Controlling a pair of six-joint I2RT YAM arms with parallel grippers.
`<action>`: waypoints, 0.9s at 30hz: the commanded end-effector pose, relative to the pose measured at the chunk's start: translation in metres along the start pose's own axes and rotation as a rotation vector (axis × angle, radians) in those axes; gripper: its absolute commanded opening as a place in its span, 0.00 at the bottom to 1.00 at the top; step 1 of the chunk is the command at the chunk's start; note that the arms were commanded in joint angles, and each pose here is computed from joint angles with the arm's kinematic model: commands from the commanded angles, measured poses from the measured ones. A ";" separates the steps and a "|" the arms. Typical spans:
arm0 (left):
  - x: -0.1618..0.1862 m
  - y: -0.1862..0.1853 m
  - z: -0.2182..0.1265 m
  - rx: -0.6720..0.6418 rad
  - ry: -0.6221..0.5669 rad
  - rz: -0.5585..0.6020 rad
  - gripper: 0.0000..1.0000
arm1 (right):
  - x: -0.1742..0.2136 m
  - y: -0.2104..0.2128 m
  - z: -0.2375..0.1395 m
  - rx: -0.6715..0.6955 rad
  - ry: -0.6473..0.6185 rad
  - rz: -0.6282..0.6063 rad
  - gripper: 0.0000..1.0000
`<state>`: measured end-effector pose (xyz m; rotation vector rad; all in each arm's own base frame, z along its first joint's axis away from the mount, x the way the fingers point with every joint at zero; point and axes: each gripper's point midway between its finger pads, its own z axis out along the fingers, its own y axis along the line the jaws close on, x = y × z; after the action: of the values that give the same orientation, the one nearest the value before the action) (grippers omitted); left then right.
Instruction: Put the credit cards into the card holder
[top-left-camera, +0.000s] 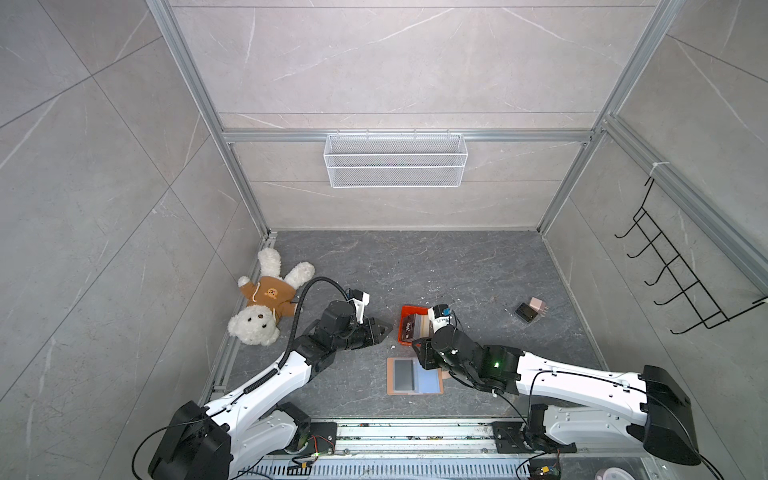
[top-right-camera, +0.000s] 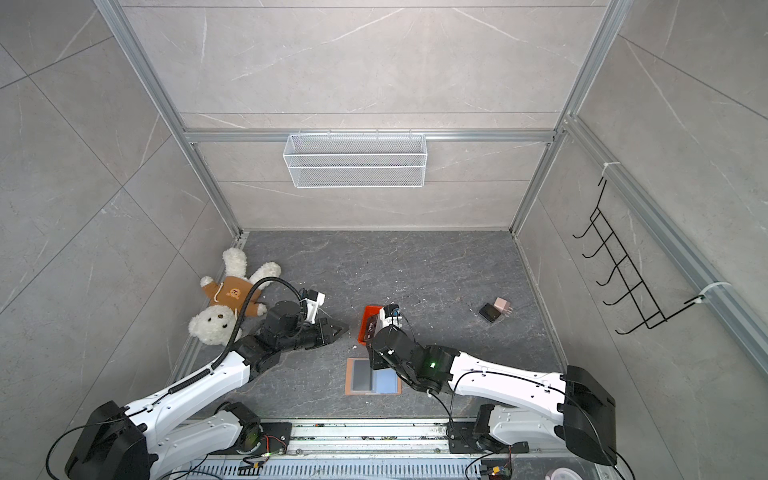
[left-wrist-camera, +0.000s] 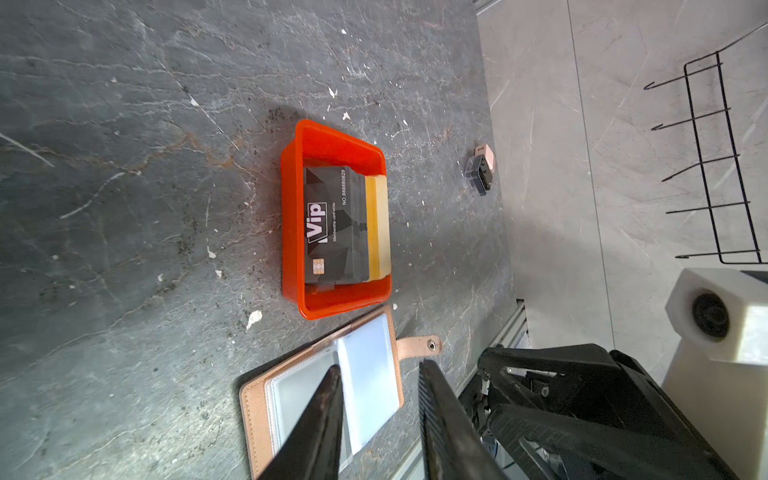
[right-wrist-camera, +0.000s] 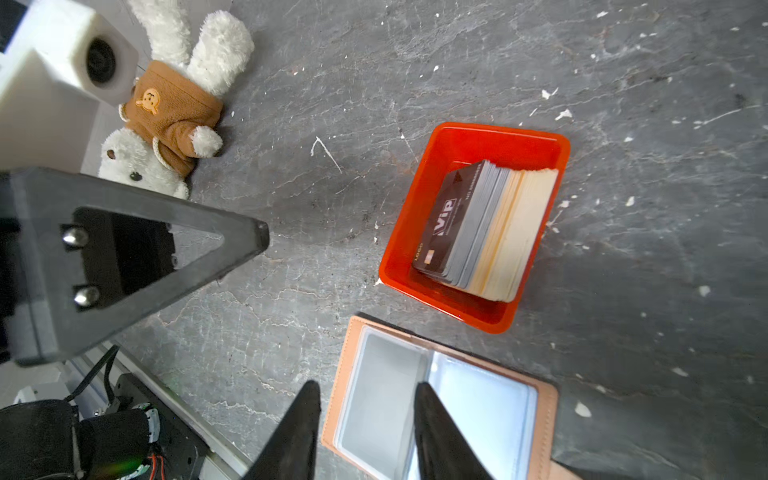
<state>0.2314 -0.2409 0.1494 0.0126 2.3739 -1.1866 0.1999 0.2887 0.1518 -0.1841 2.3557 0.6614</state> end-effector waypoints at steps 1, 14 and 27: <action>-0.021 -0.017 -0.011 0.021 -0.087 0.020 0.33 | -0.009 -0.009 -0.009 0.043 -0.009 -0.068 0.43; -0.013 -0.021 -0.013 0.005 -0.015 0.094 0.34 | -0.022 -0.033 -0.006 0.086 -0.138 0.040 0.45; -0.009 -0.005 0.027 -0.058 0.125 0.108 0.33 | -0.041 -0.061 -0.011 0.103 -0.151 0.155 0.52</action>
<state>0.2489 -0.2556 0.1410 0.1419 2.4781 -1.0833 0.2422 0.2340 0.1586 0.0767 2.2570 0.5864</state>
